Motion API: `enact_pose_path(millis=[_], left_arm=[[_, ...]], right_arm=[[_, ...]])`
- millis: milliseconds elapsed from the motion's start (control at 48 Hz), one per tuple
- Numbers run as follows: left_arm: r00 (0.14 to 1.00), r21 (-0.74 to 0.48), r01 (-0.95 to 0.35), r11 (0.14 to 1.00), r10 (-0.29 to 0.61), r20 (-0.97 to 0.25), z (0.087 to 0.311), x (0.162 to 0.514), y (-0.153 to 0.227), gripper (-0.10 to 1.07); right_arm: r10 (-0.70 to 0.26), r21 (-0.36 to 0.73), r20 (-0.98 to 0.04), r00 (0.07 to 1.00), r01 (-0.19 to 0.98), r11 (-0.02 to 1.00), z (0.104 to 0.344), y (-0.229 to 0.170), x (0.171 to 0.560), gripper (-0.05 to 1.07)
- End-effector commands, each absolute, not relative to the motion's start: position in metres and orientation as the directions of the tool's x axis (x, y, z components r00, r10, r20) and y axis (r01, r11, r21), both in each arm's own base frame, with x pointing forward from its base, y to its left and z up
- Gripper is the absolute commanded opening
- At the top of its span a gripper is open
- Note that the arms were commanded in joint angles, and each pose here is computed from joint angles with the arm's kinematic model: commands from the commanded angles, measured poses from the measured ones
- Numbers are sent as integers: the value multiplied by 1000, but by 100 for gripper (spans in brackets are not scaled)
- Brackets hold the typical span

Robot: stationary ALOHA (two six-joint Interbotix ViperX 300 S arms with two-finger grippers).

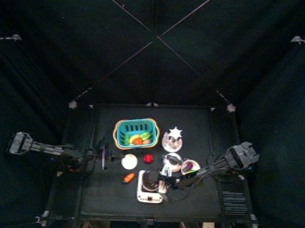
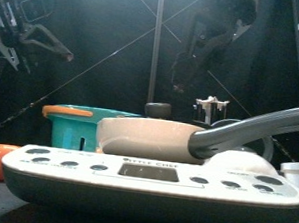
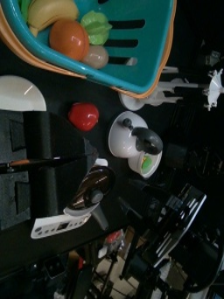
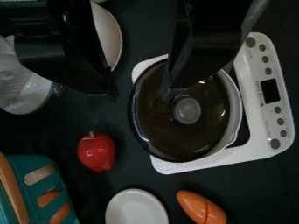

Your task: Grab pot lid

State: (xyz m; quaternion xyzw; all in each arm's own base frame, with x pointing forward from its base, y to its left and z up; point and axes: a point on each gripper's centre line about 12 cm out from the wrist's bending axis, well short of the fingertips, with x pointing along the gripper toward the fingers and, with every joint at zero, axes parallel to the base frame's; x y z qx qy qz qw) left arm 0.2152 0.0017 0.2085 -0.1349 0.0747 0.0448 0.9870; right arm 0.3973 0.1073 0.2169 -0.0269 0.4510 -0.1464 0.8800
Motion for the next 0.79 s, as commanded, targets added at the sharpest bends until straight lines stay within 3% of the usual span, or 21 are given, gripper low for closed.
enact_pose_path(millis=[0, 312, 771], left_arm=[[988, -263, -107, 959, 71, -140, 214, 218, 2, -3], [987, -263, -107, 959, 71, -143, 214, 218, 2, -3], [987, -266, -108, 958, 72, -142, 214, 218, 2, -3]], right_arm=[[-268, -161, -760, 592, 228, 960, 234, 111, 399, 81], [-257, -189, -741, 620, 174, 966, 228, 126, 412, 81], [-261, -231, -759, 596, 129, 964, 200, 135, 421, 81]])
